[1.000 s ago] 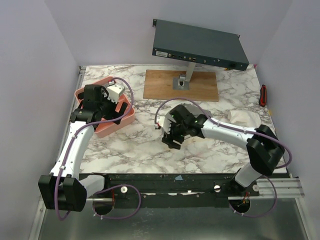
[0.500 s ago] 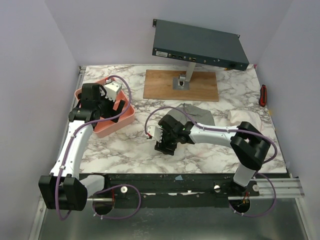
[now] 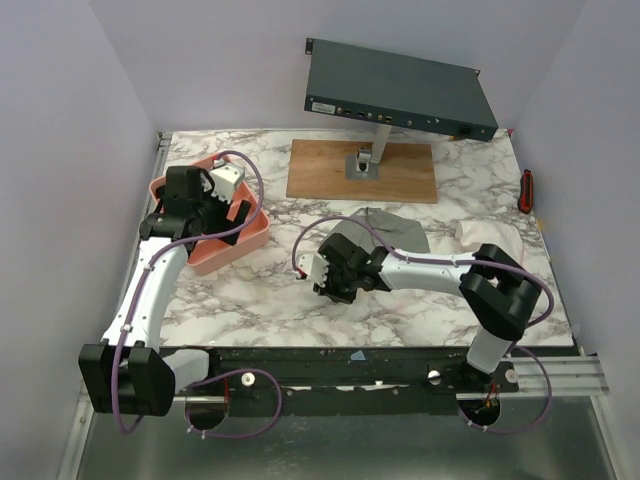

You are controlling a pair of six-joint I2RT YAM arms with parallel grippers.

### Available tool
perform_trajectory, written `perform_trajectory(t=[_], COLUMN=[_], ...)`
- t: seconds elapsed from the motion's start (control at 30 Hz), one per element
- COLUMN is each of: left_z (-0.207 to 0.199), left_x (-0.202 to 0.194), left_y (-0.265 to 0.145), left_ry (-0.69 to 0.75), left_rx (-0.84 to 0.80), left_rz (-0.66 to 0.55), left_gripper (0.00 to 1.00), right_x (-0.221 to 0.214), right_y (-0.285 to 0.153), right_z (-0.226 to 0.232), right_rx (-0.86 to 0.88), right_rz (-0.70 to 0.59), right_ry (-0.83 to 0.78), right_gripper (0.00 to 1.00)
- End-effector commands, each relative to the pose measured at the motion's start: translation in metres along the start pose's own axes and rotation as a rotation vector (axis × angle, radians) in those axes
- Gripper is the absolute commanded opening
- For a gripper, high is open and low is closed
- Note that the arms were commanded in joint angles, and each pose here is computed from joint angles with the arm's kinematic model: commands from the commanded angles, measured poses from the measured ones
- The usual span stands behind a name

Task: Roll the underwear
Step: Flatten out the underwear at the center of the board.

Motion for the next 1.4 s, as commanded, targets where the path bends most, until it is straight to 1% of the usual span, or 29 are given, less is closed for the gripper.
perform_trajectory(t=[0.0, 0.07, 0.13, 0.3, 0.4, 0.5, 0.67, 0.73, 0.83, 0.93, 1.07, 1.27, 1.37], left_z=[0.003, 0.002, 0.001, -0.011, -0.022, -0.041, -0.091, -0.108, -0.126, -0.137, -0.148, -0.165, -0.173], left_x=[0.003, 0.005, 0.007, 0.013, 0.019, 0.026, 0.04, 0.045, 0.048, 0.047, 0.044, 0.042, 0.041], left_y=[0.001, 0.003, 0.006, 0.016, 0.026, 0.039, 0.055, 0.061, 0.075, 0.092, 0.107, 0.115, 0.12], left_ry=[0.019, 0.028, 0.03, 0.037, 0.027, 0.011, 0.056, 0.017, -0.129, -0.267, -0.389, -0.472, -0.492], left_rx=[-0.011, -0.035, -0.061, -0.173, -0.236, -0.335, -0.54, -0.652, -0.841, -0.959, -1.042, -1.128, -1.128], left_rz=[-0.008, -0.019, -0.027, -0.069, -0.081, -0.051, 0.009, 0.03, 0.118, 0.217, 0.286, 0.346, 0.377], left_gripper=[0.99, 0.99, 0.99, 0.99, 0.99, 0.99, 0.99, 0.98, 0.93, 0.85, 0.81, 0.76, 0.74], right_x=[-0.021, -0.024, -0.026, -0.04, -0.056, -0.07, -0.08, -0.081, -0.083, -0.082, -0.08, -0.078, -0.077], right_y=[-0.014, -0.025, -0.037, -0.069, -0.083, -0.094, -0.108, -0.114, -0.117, -0.12, -0.123, -0.124, -0.126], right_z=[0.005, 0.008, 0.011, 0.026, 0.028, 0.022, 0.006, -0.002, -0.013, -0.022, -0.037, -0.055, -0.064], right_rx=[-0.025, -0.02, -0.004, 0.068, 0.08, 0.067, 0.011, -0.004, -0.036, -0.058, -0.072, -0.063, -0.069], right_rz=[0.074, 0.085, 0.094, 0.101, 0.108, 0.097, 0.063, 0.029, -0.004, -0.033, -0.066, -0.108, -0.126], right_ry=[0.004, -0.003, -0.012, -0.028, -0.026, 0.007, 0.062, 0.106, 0.165, 0.224, 0.295, 0.388, 0.417], right_gripper=[0.15, 0.1, 0.07, 0.04, 0.02, 0.01, 0.01, 0.01, 0.01, 0.01, 0.01, 0.01, 0.01])
Point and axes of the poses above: each gripper's point midway between its finger pads, its own y axis out along the fingers, its own z axis along the line the jaws close on, x = y × z, the point moved 8 cm from there along -y, back along the fingers, and after that the axes turned 7 degrees about y, right-handed, at the moved point
